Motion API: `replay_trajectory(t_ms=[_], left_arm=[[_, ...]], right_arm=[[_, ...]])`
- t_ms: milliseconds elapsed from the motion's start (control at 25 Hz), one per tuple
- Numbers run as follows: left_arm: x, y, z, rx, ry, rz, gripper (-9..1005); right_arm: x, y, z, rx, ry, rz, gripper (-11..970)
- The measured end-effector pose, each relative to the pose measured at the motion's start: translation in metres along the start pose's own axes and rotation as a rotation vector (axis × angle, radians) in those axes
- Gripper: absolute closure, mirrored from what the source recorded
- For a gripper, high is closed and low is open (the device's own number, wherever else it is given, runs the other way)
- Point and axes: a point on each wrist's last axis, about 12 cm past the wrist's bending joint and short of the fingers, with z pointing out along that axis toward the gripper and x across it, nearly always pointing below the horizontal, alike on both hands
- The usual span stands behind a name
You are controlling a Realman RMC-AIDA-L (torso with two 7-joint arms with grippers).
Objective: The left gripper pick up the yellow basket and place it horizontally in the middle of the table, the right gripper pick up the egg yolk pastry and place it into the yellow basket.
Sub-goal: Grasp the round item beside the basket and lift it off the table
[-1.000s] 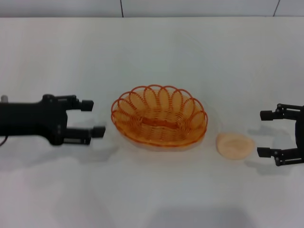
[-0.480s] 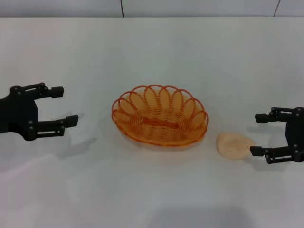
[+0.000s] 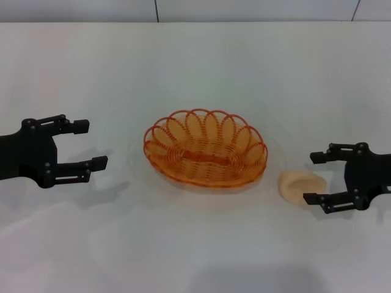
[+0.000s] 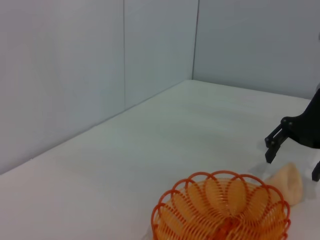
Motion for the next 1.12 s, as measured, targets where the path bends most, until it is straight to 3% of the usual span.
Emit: replay_trajectory(t_ms=[360,1120], left_arm=[[0.001,-0.001,0.002,-0.016,-0.016,-0.001,183],[-0.002,-0.002,0.004,0.011,-0.021,0.009,184]], right_arm=[[0.0,0.001,0.006,0.0,-0.004,0.007,121],[-0.001,0.002,0.013,-0.02,0.02,-0.018,905]])
